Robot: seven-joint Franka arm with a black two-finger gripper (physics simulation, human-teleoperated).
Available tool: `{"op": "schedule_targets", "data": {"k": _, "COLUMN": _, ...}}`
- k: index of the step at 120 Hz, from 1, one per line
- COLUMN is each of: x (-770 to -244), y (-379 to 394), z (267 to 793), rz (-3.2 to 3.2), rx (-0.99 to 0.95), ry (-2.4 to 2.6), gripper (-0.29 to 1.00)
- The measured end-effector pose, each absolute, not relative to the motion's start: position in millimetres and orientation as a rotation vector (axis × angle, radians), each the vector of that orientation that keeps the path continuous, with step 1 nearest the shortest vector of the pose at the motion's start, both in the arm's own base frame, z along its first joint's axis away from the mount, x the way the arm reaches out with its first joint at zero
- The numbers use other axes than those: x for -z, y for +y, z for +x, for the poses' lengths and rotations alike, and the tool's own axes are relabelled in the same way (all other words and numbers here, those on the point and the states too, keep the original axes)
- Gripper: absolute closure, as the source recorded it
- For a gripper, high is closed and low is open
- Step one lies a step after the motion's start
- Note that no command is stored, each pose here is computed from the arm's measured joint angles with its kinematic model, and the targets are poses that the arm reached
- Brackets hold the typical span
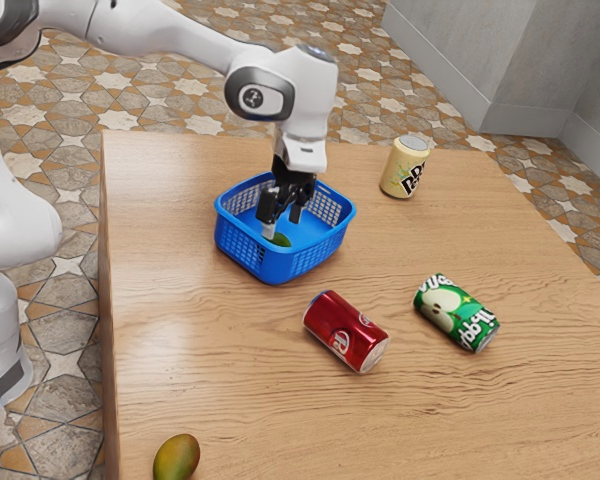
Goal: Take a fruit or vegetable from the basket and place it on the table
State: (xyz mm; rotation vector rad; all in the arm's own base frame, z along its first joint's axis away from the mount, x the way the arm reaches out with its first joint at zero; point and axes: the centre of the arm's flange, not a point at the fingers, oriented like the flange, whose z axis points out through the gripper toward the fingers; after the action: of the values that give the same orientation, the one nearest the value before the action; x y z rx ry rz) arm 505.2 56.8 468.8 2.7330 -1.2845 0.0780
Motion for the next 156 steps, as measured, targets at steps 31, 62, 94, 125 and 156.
{"op": "schedule_targets", "data": {"k": 31, "x": -465, "y": 44, "z": 507, "rz": 2.723, "rx": -0.073, "ry": -1.321, "gripper": 0.02}}
{"op": "schedule_targets", "data": {"k": 62, "x": -451, "y": 45, "z": 505, "rz": 2.746, "rx": -0.016, "ry": -1.315, "gripper": 0.02}}
{"op": "schedule_targets", "data": {"k": 94, "x": -439, "y": 50, "z": 503, "rz": 2.738, "rx": 0.012, "ry": -1.3, "gripper": 0.02}}
{"op": "schedule_targets", "data": {"k": 125, "x": -431, "y": 47, "z": 500, "rz": 2.729, "rx": 0.019, "ry": -1.306, "gripper": 0.03}}
{"op": "schedule_targets", "data": {"k": 156, "x": -430, "y": 45, "z": 502, "rz": 2.729, "rx": -0.016, "ry": -1.308, "gripper": 0.15}}
